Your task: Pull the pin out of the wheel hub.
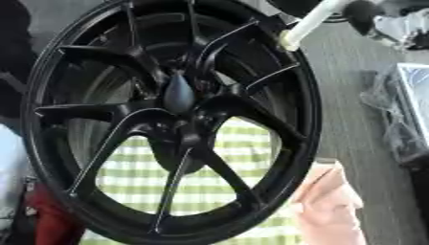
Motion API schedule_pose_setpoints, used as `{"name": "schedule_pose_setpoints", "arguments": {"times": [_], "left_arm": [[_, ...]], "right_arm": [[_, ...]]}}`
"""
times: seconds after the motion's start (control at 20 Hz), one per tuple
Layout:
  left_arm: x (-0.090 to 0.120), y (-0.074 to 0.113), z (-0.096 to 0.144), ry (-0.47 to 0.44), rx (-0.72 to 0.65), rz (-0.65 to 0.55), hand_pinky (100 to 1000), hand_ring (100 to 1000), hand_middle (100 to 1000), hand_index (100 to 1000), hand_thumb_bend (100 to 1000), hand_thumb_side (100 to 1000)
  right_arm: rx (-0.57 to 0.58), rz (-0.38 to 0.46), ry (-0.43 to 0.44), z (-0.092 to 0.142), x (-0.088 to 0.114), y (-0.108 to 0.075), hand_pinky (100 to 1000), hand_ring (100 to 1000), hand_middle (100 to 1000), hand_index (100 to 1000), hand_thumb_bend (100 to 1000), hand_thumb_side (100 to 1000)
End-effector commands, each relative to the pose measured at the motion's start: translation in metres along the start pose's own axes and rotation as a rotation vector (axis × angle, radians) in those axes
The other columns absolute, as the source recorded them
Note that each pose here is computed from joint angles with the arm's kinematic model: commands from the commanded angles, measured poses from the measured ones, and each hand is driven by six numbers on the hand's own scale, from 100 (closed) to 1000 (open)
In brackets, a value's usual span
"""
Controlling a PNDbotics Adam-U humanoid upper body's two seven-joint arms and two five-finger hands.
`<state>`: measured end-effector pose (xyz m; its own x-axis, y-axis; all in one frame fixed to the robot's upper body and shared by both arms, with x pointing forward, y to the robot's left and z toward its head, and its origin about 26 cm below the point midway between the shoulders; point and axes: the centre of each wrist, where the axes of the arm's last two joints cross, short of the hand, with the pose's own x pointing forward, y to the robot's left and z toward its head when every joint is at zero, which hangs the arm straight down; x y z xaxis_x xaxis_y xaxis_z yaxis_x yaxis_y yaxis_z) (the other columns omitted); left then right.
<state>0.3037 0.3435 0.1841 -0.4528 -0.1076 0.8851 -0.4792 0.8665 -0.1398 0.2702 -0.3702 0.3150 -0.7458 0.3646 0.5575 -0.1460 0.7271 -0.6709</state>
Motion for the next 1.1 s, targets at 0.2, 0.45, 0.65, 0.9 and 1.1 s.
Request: {"name": "schedule_pose_setpoints", "arguments": {"times": [0.2, 0.45, 0.65, 0.9, 1.1], "left_arm": [[0.009, 0.007, -0.003, -0.045, 0.040, -0.004, 548, 648, 707, 762, 125, 826], [0.008, 0.007, -0.001, -0.037, 0.050, 0.006, 549, 647, 708, 762, 129, 829], [0.008, 0.006, -0.001, -0.037, 0.054, 0.013, 550, 646, 708, 762, 132, 829], [0.006, 0.004, 0.000, -0.031, 0.050, 0.021, 551, 645, 708, 763, 136, 830], [0.005, 0.004, 0.001, -0.027, 0.051, 0.021, 552, 644, 708, 763, 138, 831]], "right_arm": [[-0.329, 0.182, 0.209, 0.088, -0.028, 0.009, 865, 572, 274, 471, 100, 100], [-0.569, 0.325, 0.511, 0.156, -0.054, 0.065, 856, 639, 376, 566, 100, 100], [-0.647, 0.430, 0.714, 0.173, -0.063, 0.100, 975, 937, 810, 951, 164, 100], [-0.734, 0.487, 0.842, 0.176, -0.067, 0.120, 1000, 995, 855, 991, 100, 588], [-0.764, 0.469, 0.861, 0.176, -0.068, 0.125, 1000, 1000, 862, 1000, 100, 648]]}}
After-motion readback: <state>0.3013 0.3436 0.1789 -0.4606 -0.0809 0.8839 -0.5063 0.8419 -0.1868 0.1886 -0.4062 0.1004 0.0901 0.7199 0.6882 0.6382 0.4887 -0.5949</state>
